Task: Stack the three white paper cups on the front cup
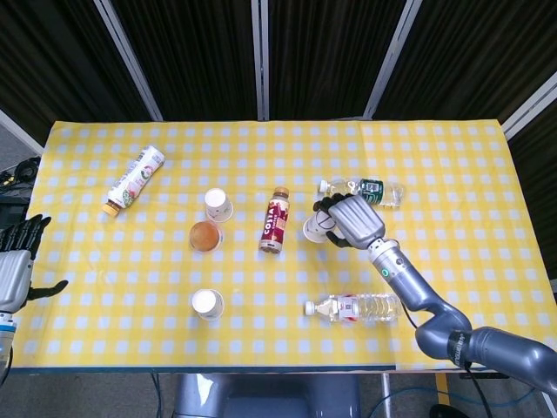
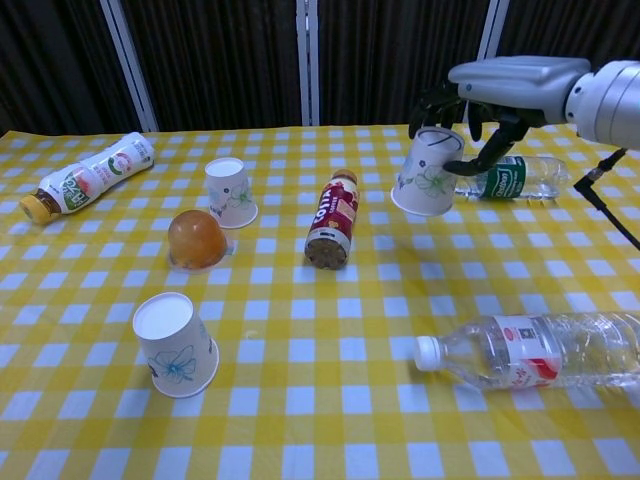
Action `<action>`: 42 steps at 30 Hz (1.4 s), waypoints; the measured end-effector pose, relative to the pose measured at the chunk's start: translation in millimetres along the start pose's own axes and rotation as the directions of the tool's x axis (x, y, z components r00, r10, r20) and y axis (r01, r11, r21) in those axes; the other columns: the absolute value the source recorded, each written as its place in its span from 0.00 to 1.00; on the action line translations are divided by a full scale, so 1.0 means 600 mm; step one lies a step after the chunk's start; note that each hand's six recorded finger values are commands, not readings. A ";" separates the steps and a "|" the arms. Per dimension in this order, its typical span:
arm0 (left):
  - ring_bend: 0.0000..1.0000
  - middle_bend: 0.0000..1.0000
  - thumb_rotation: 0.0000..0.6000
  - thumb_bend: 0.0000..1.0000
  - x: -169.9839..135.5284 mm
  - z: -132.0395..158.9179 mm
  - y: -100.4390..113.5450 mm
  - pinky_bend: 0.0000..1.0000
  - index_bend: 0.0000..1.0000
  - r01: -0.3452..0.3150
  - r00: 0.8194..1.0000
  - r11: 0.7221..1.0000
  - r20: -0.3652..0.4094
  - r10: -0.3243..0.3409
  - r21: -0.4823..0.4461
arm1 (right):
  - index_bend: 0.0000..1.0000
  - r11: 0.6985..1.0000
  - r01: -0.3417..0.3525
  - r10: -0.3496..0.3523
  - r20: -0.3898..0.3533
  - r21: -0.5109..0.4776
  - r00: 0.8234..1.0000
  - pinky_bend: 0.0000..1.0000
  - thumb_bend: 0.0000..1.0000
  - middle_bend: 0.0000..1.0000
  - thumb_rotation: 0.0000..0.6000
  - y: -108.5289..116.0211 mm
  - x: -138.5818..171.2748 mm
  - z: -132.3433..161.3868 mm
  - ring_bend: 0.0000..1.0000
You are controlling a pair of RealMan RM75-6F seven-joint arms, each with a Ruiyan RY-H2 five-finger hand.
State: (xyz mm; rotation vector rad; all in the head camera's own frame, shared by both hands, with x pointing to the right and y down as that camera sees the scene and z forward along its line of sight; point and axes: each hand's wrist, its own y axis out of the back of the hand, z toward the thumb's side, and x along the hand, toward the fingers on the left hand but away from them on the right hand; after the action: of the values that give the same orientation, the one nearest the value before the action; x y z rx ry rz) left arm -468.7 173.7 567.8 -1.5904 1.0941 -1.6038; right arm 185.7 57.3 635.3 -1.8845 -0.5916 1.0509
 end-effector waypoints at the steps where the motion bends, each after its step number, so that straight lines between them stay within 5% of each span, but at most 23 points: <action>1: 0.00 0.00 1.00 0.02 0.000 0.001 0.001 0.00 0.00 -0.001 1.000 1.000 0.001 0.001 0.000 | 0.35 1.000 0.007 -0.007 -0.030 0.007 1.000 0.46 0.29 0.37 1.00 0.008 0.006 0.011 0.33; 8: 0.00 0.00 1.00 0.02 -0.002 0.001 0.005 0.00 0.00 -0.010 1.000 1.000 0.002 0.010 -0.006 | 0.36 0.997 0.040 -0.024 -0.251 0.060 0.968 0.46 0.29 0.37 1.00 0.047 0.036 0.107 0.33; 20: 0.00 0.00 1.00 0.02 0.000 -0.011 0.013 0.00 0.00 -0.017 1.000 0.999 -0.014 0.016 -0.027 | 0.38 0.996 0.064 -0.029 -0.441 0.067 0.897 0.46 0.31 0.39 1.00 0.048 -0.008 0.244 0.33; 42: 0.00 0.00 1.00 0.02 0.003 -0.026 0.018 0.00 0.00 -0.016 0.999 0.999 -0.032 0.015 -0.041 | 0.38 0.993 0.068 -0.003 -0.564 0.094 0.826 0.46 0.32 0.39 1.00 0.008 -0.045 0.390 0.33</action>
State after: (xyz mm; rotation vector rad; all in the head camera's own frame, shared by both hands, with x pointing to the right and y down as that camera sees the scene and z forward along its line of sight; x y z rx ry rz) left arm -485.4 169.1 560.2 -1.5839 1.1607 -1.6114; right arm -27.5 143.0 581.5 -1.9491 -0.2113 0.4397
